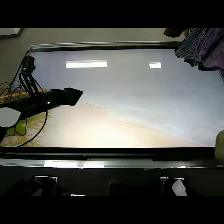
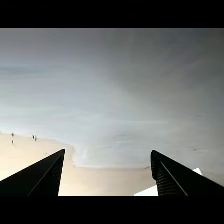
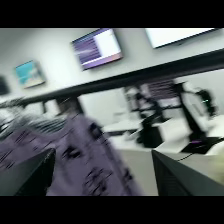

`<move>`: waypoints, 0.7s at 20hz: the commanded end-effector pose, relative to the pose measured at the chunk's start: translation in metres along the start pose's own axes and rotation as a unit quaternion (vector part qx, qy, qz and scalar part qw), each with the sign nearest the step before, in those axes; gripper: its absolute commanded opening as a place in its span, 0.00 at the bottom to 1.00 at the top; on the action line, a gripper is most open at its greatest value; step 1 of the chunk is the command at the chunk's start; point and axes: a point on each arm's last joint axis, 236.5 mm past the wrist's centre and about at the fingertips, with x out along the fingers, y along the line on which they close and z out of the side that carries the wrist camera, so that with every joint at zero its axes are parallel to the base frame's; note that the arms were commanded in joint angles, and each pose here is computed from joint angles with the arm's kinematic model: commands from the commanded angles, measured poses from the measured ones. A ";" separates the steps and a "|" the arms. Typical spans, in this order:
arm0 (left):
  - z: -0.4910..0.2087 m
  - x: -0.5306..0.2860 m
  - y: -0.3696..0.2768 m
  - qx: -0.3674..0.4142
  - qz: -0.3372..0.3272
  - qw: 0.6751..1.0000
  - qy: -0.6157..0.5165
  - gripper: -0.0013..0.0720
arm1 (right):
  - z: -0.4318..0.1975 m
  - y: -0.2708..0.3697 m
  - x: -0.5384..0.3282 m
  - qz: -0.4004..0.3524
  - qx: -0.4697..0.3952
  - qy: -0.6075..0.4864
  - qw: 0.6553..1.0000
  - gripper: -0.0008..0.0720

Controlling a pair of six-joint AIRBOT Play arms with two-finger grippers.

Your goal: Fold the clothes and pants, and hang the long-sleeved shirts on hangers.

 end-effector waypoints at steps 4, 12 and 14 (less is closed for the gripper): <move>-0.002 -0.002 0.004 0.013 0.010 1.000 0.006 0.86 | -0.198 0.193 -0.007 0.282 -0.100 0.254 0.920 0.92; -0.024 -0.011 0.056 0.059 0.092 0.992 0.067 0.86 | -0.412 0.281 -0.157 0.437 -0.204 0.510 0.712 0.92; -0.022 -0.016 0.073 0.059 0.116 0.989 0.068 0.86 | -0.454 0.265 -0.201 0.441 -0.215 0.559 0.668 0.91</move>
